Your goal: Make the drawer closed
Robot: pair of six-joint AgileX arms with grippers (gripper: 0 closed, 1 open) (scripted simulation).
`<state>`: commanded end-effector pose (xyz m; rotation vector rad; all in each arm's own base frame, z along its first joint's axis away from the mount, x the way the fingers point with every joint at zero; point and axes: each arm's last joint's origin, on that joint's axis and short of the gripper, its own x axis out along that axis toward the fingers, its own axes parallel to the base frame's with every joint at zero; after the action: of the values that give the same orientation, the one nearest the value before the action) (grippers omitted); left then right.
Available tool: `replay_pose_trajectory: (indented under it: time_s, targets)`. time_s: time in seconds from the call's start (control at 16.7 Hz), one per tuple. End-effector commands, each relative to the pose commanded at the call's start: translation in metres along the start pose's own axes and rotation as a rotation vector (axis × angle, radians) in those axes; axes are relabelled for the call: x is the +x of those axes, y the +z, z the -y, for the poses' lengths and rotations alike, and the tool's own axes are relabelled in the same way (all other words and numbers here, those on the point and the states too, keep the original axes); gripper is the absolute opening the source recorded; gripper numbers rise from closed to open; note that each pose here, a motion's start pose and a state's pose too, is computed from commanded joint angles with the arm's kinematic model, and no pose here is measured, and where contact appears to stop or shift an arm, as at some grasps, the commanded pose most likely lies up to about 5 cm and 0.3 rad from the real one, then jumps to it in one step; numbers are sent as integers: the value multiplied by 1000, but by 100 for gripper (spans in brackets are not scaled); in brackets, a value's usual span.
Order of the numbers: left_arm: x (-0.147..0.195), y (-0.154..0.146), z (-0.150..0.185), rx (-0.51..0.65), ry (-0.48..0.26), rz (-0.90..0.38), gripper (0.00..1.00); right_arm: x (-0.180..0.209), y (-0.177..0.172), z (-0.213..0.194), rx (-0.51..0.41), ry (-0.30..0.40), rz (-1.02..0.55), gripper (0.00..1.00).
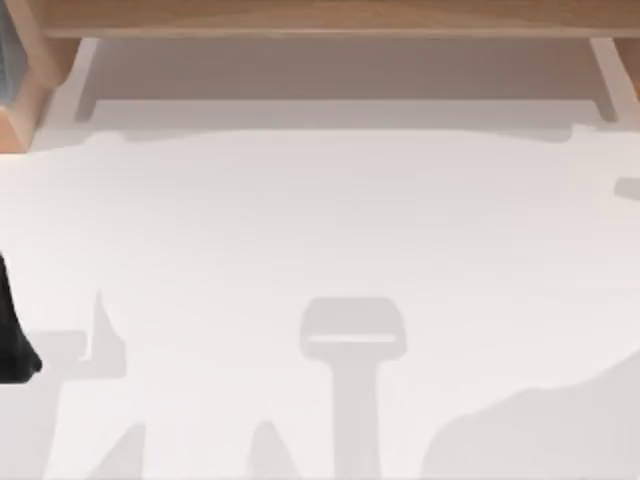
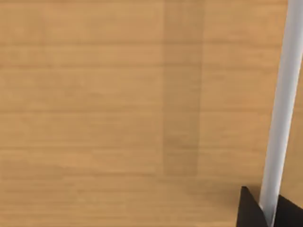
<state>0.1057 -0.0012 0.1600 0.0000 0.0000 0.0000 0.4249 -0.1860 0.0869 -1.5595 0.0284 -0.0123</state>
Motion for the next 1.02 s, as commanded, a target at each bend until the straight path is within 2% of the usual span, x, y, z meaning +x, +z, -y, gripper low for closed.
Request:
replay_pose_trajectory:
  time_s: [0.36,1.02]
  targets:
    - [0,0,0,0,0,0,100,10,2,1,0,-2,4,0]
    - [0,0,0,0,0,0,100,10,2,1,0,-2,4,83]
